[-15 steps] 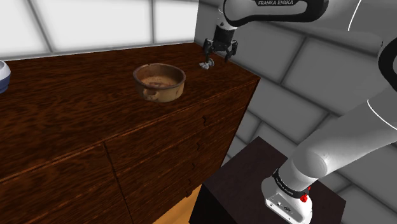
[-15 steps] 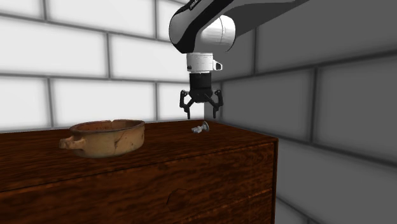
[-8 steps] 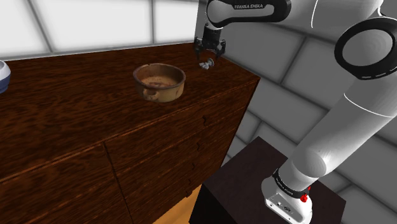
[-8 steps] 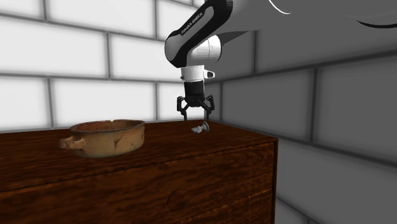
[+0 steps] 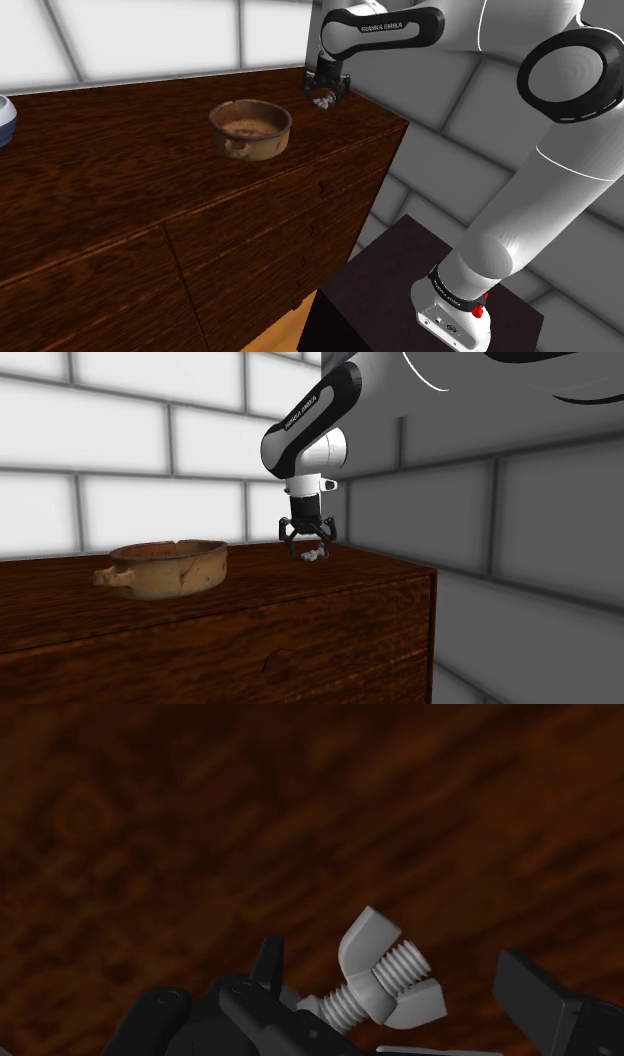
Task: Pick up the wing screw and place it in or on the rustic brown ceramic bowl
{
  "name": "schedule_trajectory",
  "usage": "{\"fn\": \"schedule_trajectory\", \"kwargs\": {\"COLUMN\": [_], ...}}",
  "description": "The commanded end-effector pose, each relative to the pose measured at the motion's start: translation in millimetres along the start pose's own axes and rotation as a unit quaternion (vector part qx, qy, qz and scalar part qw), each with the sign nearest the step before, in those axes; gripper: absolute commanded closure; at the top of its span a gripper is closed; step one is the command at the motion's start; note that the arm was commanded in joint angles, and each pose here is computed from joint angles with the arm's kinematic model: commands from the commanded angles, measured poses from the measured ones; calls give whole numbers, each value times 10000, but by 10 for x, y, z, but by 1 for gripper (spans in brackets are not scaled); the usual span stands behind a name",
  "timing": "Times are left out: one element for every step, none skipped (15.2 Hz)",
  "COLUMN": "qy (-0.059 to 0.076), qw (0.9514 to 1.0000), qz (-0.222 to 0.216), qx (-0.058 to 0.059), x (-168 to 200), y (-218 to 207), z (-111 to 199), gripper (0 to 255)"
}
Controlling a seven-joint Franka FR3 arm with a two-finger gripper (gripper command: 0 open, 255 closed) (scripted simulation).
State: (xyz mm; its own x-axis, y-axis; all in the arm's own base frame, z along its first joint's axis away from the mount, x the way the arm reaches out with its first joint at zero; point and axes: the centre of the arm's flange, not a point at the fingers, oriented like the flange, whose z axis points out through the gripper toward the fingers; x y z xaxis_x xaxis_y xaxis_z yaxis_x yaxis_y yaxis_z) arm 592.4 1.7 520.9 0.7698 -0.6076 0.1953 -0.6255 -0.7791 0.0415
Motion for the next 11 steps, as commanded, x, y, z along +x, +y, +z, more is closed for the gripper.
{"fn": "schedule_trajectory", "kwargs": {"qy": [2,2,2,2,2,2,2,2,2,2,2], "qw": [10000,10000,10000,10000,10000,10000,10000,10000,10000,10000,10000], "qz": [0,0,0,0,0,0,0,0,0,0,0], "qx": [2,2,2,2,2,2,2,2,2,2,2], "x": [1,1,1,1,1,1,1,1,1,1,1], "y": [2,2,2,2,2,2,2,2,2,2,2], "z": [17,17,17,17,17,16,16,16,16,16,16], "gripper": [0,0,0,0,0,0,255,255,255,255,255]}}
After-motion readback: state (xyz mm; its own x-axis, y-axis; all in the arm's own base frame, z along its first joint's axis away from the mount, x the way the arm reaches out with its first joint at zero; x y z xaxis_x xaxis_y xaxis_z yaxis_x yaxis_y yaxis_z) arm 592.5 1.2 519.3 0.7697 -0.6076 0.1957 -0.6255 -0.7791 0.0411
